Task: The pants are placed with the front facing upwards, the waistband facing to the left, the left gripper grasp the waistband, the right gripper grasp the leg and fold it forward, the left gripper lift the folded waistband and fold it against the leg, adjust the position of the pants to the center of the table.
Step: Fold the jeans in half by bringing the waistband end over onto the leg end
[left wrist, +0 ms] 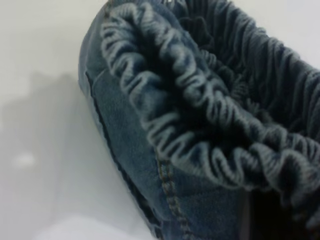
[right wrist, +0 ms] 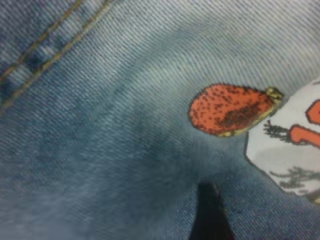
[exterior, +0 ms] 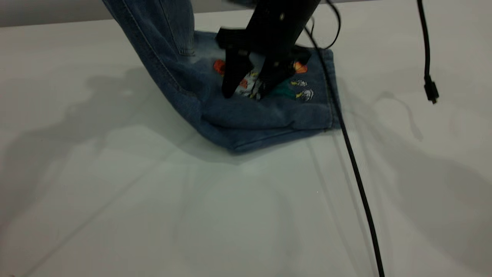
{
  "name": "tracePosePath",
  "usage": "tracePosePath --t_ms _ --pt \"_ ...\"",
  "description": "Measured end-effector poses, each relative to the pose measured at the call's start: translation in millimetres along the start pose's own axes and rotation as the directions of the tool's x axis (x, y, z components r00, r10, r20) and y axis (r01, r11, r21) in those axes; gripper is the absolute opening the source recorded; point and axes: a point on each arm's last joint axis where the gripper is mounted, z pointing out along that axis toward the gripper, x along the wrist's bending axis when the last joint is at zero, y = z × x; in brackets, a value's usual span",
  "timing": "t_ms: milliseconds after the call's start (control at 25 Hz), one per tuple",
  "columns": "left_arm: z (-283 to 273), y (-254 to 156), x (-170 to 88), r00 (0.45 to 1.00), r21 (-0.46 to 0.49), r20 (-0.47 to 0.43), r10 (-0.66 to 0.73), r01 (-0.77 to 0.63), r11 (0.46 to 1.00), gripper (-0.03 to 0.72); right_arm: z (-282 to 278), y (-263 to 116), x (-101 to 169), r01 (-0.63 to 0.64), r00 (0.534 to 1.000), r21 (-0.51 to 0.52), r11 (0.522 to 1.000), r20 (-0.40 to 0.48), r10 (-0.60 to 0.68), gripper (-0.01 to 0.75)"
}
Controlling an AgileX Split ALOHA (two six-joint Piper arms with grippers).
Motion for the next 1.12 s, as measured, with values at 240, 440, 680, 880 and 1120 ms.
tracePosePath --t_ms 240,440,680,880,1120 --pt "7.1 -1.4 -15.2 0.999 -0.003 0.024 0.041 -0.041 0.999 0.162 -23.4 6.8 3.6 -0.012 1.0 -0.042 0.999 -0.028 0.011 0.413" --pt "16.1 -1.5 -29.7 0.997 -0.026 0.031 0.076 -0.075 0.997 0.162 -79.4 18.3 -14.9 -0.008 1.0 -0.143 0.99 0.029 0.012 0.413" --pt "45.9 -8.0 -50.2 0.991 -0.008 0.054 0.119 -0.119 0.993 0.162 -181.7 24.3 -37.8 -0.04 0.996 -0.347 0.937 0.06 0.065 0.413" --pt "88.2 -21.7 -69.2 0.986 0.039 0.076 0.149 -0.152 0.988 0.162 -253.4 13.4 -33.9 -0.024 0.994 -0.451 0.892 0.081 0.068 0.413" --pt "145.2 -48.9 -89.7 0.98 0.107 0.087 0.181 -0.19 0.976 0.162 -309.6 -2.5 -13.4 0.038 0.993 -0.531 0.846 0.118 0.029 0.413"
